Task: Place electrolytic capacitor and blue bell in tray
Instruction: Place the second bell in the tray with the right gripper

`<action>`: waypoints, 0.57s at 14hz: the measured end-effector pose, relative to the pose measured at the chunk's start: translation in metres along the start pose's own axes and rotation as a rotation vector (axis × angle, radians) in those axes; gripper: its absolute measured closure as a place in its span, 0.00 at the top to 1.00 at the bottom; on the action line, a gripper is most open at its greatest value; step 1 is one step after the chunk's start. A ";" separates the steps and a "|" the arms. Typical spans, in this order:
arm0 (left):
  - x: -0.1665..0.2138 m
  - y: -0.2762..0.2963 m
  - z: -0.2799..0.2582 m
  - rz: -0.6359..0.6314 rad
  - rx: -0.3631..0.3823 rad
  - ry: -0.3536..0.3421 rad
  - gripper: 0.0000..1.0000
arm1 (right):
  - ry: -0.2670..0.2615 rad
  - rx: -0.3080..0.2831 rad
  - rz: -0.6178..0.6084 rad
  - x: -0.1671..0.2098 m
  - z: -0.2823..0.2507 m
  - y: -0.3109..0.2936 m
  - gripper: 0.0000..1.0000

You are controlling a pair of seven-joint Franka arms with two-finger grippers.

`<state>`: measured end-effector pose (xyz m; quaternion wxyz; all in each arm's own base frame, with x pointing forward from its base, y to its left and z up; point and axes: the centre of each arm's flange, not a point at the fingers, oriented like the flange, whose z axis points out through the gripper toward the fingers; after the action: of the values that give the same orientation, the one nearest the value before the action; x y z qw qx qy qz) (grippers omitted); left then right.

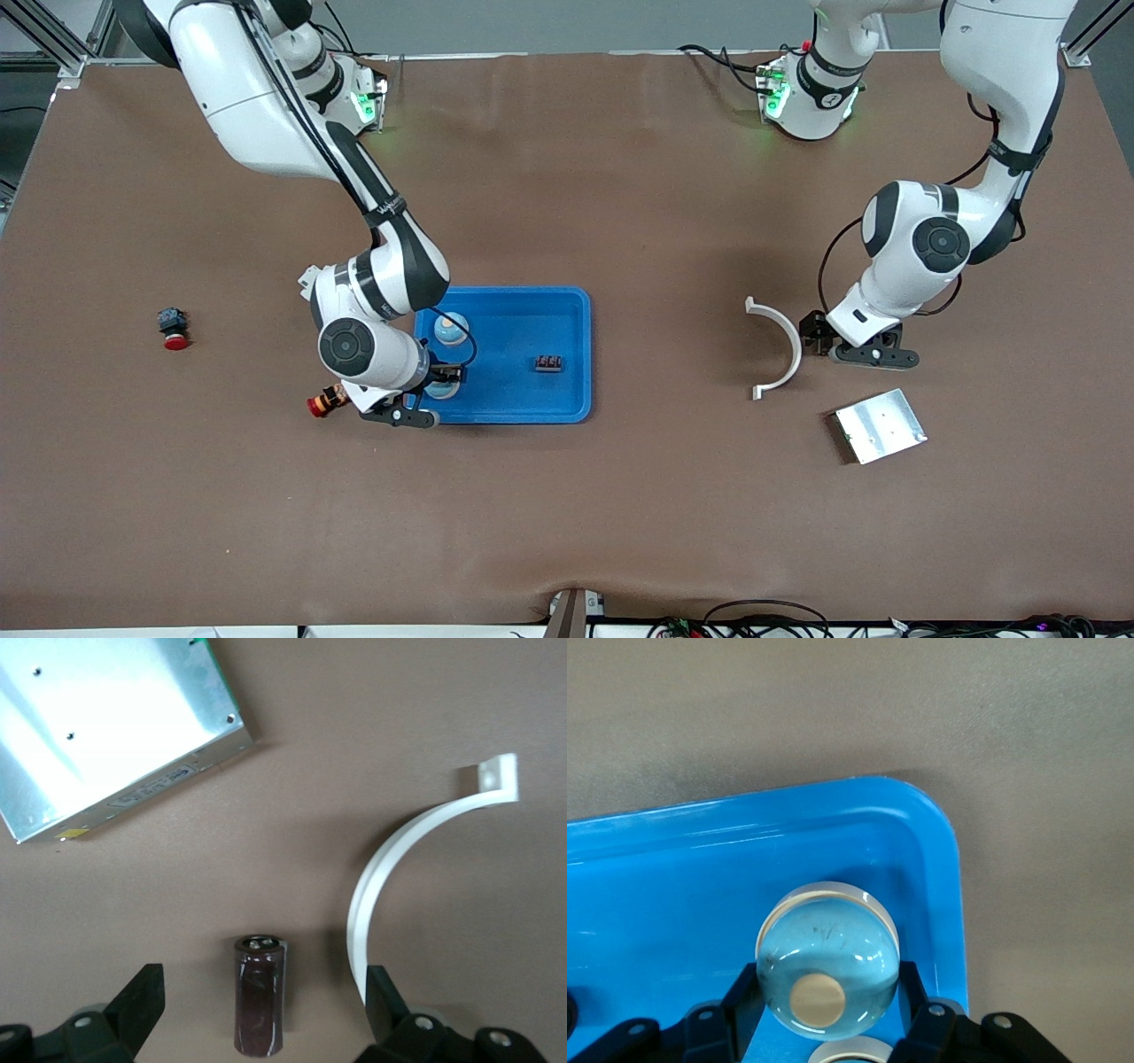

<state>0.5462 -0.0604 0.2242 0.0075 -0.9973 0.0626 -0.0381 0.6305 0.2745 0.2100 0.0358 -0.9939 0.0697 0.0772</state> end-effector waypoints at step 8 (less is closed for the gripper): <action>-0.004 -0.010 0.022 -0.021 -0.008 -0.011 1.00 | -0.001 0.006 0.069 0.027 -0.041 0.042 1.00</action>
<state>0.5452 -0.0499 0.2017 0.0035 -0.9981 0.0525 -0.0327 0.6573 0.2260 0.2439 0.0363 -0.9908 0.1044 0.0787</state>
